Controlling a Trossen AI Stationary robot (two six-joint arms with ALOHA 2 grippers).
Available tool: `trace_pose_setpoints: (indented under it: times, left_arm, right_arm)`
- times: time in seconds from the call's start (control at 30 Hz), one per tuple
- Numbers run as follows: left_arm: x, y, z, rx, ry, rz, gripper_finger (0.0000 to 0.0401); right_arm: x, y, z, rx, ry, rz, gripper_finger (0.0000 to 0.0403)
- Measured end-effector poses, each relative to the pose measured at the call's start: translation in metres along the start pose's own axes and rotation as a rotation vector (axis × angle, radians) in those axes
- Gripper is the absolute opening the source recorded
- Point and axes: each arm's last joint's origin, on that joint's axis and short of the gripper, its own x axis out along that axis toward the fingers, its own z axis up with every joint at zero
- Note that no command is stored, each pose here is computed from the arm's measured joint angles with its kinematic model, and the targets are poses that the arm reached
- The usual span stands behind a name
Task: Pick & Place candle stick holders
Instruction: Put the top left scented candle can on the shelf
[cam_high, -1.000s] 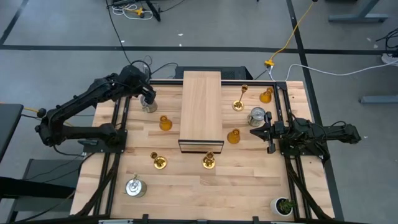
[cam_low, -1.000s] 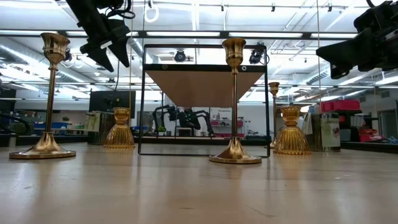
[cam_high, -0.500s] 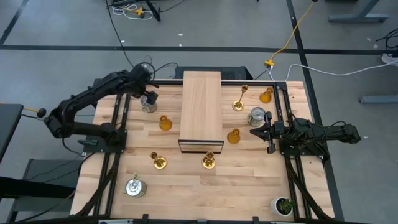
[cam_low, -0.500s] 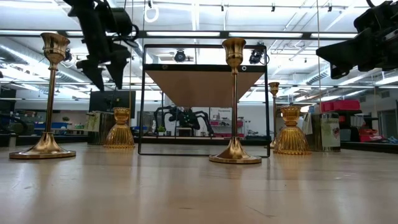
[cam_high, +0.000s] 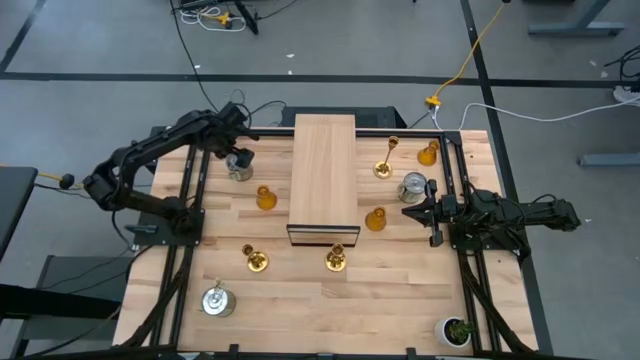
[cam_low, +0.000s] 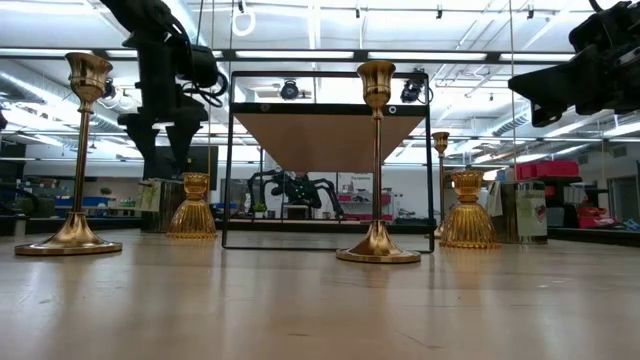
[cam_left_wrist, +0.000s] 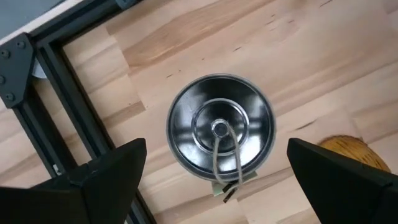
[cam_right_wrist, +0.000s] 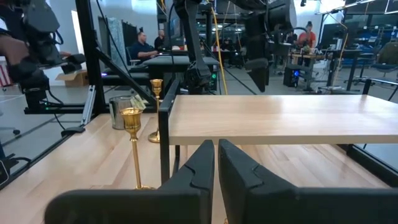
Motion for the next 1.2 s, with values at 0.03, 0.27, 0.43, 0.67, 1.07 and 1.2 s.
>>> trace_pose_setpoints:
  times: [0.03,0.27,0.43,0.67,1.07,1.2]
  left_arm:
    - [0.001,0.000,0.000,-0.001,0.007,-0.010,0.0399]
    - [0.012,-0.003,0.003,0.001,0.057,-0.044,0.0399]
    - [0.020,-0.005,0.005,0.005,0.089,-0.027,0.0399]
    - [0.026,-0.006,0.006,0.009,0.108,-0.012,0.0399]
    - [0.026,-0.006,0.006,0.008,0.104,-0.012,0.0399]
    - [0.026,-0.005,0.007,0.005,0.101,-0.005,0.0399]
  right_arm:
    - [0.000,0.000,0.000,0.000,0.000,0.000,0.0027]
    - [0.000,0.000,0.000,0.000,0.000,0.000,0.0027]
    - [0.000,0.000,0.000,0.000,0.000,0.000,0.0027]
    - [0.000,0.000,0.000,0.000,0.000,0.000,0.0027]
    - [0.000,0.000,0.000,0.000,0.000,0.000,0.0027]
    - [0.000,0.000,0.000,0.000,0.000,0.000,0.0027]
